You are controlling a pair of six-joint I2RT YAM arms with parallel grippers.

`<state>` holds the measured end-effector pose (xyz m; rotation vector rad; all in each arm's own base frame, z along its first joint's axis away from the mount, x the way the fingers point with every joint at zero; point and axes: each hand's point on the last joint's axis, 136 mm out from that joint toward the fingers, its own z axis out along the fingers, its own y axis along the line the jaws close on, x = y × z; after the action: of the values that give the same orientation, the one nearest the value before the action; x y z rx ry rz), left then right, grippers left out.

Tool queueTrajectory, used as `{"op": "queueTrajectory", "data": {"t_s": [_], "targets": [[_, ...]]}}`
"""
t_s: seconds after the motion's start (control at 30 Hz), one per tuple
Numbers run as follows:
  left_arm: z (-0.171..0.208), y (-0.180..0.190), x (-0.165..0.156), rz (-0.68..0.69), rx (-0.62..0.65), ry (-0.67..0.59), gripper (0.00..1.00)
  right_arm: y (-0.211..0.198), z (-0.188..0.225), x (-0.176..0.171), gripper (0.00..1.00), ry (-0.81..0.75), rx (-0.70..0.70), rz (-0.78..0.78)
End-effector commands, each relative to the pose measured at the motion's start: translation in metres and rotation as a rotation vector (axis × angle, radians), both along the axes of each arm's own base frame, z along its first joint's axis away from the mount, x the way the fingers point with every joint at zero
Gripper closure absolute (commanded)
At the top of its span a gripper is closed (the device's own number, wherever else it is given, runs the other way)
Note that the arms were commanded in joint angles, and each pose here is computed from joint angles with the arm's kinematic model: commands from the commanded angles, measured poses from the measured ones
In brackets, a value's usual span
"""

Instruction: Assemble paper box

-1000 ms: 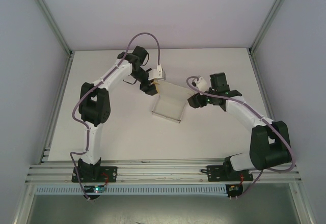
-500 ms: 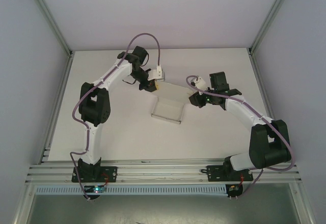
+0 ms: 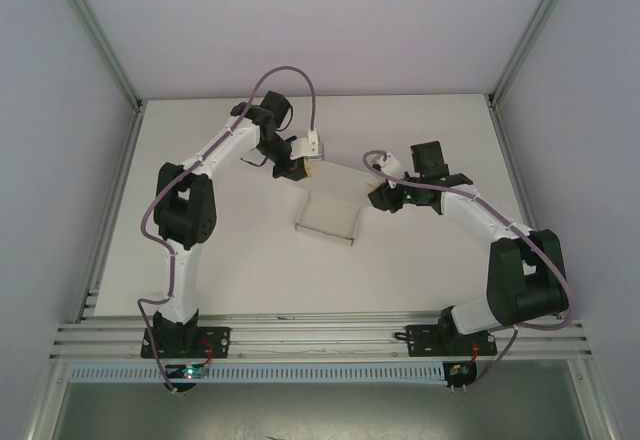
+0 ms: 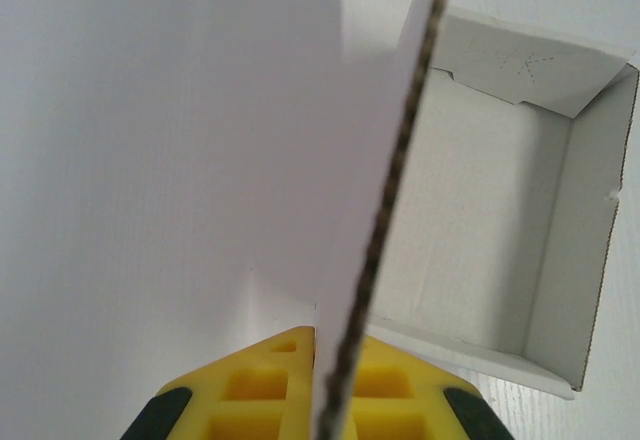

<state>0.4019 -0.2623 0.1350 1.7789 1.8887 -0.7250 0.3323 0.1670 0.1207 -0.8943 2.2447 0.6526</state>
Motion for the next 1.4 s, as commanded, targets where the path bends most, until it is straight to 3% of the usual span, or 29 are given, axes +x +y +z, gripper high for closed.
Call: {"op": "queueTrajectory", "data": {"t_s": [0.0, 0.23, 0.47, 0.7, 0.87, 0.97, 1.2, 1.37], "targets": [[0.013, -0.007, -0.009, 0.004, 0.005, -0.017, 1.0, 0.012, 0.007, 0.005, 0.8, -0.004, 0.039, 0.039], [0.013, -0.008, 0.0, 0.152, 0.068, -0.038, 1.0, -0.005, 0.008, 0.025, 0.98, -0.006, -0.053, -0.201], [-0.002, -0.008, 0.011, 0.42, 0.17, -0.049, 1.0, -0.004, 0.021, 0.028, 0.98, -0.065, -0.062, -0.4], [0.012, -0.006, 0.024, 0.774, 0.151, -0.071, 1.0, -0.017, 0.037, 0.031, 0.98, -0.145, -0.024, -0.632], [0.033, 0.005, 0.041, 1.111, 0.056, -0.063, 1.0, -0.019, 0.05, 0.034, 0.96, -0.18, 0.112, -0.746], [0.031, 0.008, 0.045, 1.236, 0.039, -0.053, 1.0, -0.016, 0.05, 0.037, 0.94, -0.168, 0.191, -0.784], [0.025, 0.001, 0.037, 1.415, 0.031, -0.036, 1.0, -0.009, 0.057, 0.049, 0.95, -0.145, 0.307, -0.892], [0.031, -0.001, 0.031, 1.552, -0.069, -0.013, 1.0, -0.005, 0.061, 0.055, 0.95, -0.15, 0.38, -0.979]]}}
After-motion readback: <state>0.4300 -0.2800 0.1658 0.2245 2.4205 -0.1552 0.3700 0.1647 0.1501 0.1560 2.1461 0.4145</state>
